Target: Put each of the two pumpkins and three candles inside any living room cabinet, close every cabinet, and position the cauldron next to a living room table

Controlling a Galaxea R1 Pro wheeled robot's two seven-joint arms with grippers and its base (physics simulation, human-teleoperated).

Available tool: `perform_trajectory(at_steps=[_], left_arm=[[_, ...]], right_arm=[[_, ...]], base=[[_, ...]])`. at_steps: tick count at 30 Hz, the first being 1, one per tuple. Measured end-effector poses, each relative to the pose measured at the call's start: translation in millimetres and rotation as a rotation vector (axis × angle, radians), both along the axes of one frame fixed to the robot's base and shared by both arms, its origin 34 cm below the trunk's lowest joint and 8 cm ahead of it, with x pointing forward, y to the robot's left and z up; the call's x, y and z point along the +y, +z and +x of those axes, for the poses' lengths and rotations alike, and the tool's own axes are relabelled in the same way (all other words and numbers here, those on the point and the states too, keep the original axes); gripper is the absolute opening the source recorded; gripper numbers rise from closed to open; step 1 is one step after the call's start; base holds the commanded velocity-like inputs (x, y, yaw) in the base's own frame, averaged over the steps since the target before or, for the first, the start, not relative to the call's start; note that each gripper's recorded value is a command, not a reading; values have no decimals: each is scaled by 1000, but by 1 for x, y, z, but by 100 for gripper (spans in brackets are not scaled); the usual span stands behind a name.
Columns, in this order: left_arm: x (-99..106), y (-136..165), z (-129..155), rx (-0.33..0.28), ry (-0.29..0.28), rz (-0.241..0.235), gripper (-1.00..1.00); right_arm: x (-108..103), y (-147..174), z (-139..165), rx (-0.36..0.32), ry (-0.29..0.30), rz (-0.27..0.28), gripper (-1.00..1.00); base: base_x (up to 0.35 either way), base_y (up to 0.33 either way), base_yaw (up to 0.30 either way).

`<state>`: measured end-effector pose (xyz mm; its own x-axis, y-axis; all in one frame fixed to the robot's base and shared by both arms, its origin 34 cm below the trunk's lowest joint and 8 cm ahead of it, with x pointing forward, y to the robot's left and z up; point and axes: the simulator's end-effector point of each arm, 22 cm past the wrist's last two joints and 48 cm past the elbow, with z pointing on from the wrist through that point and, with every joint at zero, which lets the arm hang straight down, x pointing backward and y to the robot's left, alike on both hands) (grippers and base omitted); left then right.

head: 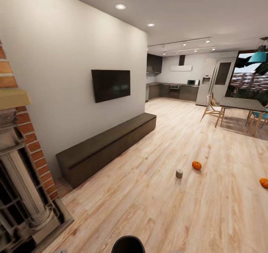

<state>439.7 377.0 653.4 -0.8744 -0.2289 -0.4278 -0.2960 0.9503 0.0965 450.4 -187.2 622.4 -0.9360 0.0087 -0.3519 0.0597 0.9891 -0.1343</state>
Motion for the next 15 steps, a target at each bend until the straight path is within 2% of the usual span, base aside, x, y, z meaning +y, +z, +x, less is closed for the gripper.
perform_trajectory(at_steps=[12, 15], left_arm=[[0, 0, 0, 1, -1, -1, 100], [-1, 0, 0, 0, -2, -1, 100]], right_arm=[[0, 0, 0, 0, 0, 0, 100], [0, 0, 0, 0, 0, 0, 100]], base=[[73, 4, 4], [103, 96, 116]])
